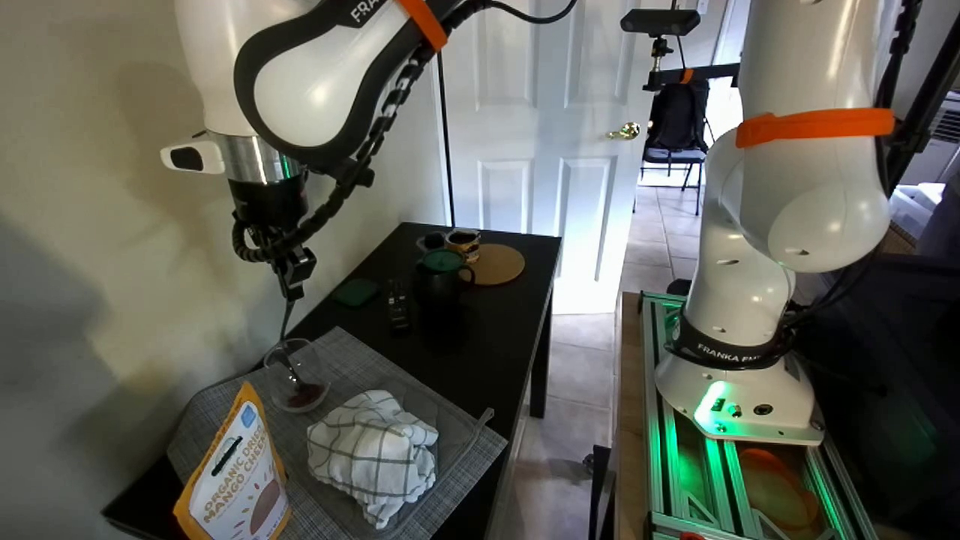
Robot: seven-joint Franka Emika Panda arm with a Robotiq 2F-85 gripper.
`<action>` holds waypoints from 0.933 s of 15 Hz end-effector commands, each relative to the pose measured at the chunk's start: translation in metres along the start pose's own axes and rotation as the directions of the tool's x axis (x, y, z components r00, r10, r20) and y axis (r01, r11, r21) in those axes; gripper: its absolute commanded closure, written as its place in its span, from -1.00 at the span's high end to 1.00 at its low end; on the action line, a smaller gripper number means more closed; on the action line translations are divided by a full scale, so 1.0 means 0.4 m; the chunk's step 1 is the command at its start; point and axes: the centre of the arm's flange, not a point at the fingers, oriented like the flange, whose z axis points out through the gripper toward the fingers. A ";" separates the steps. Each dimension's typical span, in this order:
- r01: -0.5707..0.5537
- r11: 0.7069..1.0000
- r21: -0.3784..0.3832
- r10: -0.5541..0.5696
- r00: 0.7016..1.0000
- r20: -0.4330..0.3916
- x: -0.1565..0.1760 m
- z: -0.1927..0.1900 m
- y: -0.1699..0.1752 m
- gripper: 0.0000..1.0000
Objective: Remove the fork from the glass cup and put it on the table
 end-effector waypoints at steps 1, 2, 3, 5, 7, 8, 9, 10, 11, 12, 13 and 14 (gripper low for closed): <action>-0.025 1.000 0.006 0.025 1.000 -0.004 -0.008 -0.048 -0.045 -0.96; -0.035 0.999 0.000 0.035 0.999 -0.002 -0.011 -0.060 -0.056 -0.96; -0.050 0.999 -0.007 0.050 0.999 -0.001 -0.014 -0.071 -0.068 -0.96; -0.086 0.996 -0.023 0.086 0.996 -0.007 -0.022 -0.099 -0.096 -0.96; -0.157 0.986 -0.062 0.157 0.988 0.000 -0.031 -0.123 -0.126 -0.96; -0.212 0.972 -0.099 0.215 0.977 0.011 -0.037 -0.133 -0.139 -0.96; -0.263 0.956 -0.127 0.266 0.964 0.009 -0.047 -0.142 -0.149 -0.96; -0.308 0.939 -0.152 0.313 0.950 0.009 -0.056 -0.149 -0.160 -0.96; -0.356 0.918 -0.172 0.362 0.932 0.004 -0.069 -0.155 -0.171 -0.96; -0.402 0.895 -0.192 0.410 0.912 0.000 -0.081 -0.157 -0.183 -0.96; -0.447 0.869 -0.210 0.457 0.889 -0.001 -0.094 -0.156 -0.191 -0.96; -0.493 0.841 -0.224 0.505 0.863 -0.002 -0.112 -0.150 -0.194 -0.96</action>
